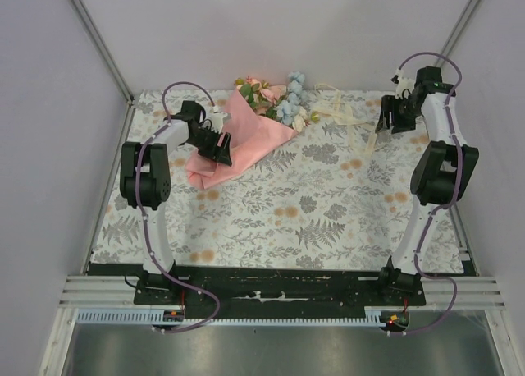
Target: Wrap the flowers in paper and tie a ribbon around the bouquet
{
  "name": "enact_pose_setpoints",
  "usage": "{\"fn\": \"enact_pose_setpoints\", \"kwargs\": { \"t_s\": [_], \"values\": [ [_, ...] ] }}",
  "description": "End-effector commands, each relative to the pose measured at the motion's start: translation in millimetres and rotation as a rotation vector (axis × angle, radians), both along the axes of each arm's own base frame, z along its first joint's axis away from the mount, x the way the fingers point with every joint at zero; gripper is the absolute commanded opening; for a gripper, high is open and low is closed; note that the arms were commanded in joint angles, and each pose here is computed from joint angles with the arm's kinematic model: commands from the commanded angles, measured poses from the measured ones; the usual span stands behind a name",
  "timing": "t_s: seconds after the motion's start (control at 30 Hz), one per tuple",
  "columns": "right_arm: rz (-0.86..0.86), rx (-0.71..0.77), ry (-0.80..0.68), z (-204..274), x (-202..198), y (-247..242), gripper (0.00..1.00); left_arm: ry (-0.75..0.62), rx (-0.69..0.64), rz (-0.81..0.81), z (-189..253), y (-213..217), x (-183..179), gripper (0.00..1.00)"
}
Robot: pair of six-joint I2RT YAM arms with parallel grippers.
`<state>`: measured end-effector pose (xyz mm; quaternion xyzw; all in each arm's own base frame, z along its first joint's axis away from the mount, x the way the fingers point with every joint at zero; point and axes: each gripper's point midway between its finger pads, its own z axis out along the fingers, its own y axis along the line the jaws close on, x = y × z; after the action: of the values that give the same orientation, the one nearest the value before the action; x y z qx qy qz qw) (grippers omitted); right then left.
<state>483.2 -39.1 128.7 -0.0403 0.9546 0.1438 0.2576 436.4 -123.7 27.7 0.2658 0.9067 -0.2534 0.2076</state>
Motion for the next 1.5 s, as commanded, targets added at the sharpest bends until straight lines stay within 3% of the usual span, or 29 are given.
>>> {"fn": "enact_pose_setpoints", "kwargs": {
  "t_s": [0.0,0.33,0.63,0.8,1.07,1.27,1.47],
  "values": [
    [0.021,-0.141,0.02,-12.5,15.1,-21.1,0.66,0.044,0.121,-0.023,-30.7,23.2,-3.9,0.76],
    [-0.009,-0.102,-0.06,-41.9,60.7,-21.7,0.57,0.043,0.125,-0.029,-33.1,22.4,-2.3,0.76],
    [-0.044,-0.11,-0.034,-77.3,77.8,-28.1,0.51,0.039,0.137,-0.028,-34.4,25.3,-2.3,0.76],
    [-0.027,-0.112,-0.068,-70.0,89.0,-27.8,0.48,0.046,0.14,-0.03,-37.9,25.8,-4.0,0.76],
    [-0.042,-0.126,-0.027,-78.8,89.0,-31.4,0.47,0.026,0.151,-0.028,-33.8,27.4,2.6,0.76],
    [-0.028,-0.16,0.07,-101.7,65.9,-27.4,0.45,0.027,0.148,-0.026,-33.4,27.5,2.3,0.76],
    [0.008,-0.105,0.1,-103.9,58.4,-3.5,0.46,0.031,0.147,-0.033,-34.7,27.4,-0.4,0.77]
  ]
}}
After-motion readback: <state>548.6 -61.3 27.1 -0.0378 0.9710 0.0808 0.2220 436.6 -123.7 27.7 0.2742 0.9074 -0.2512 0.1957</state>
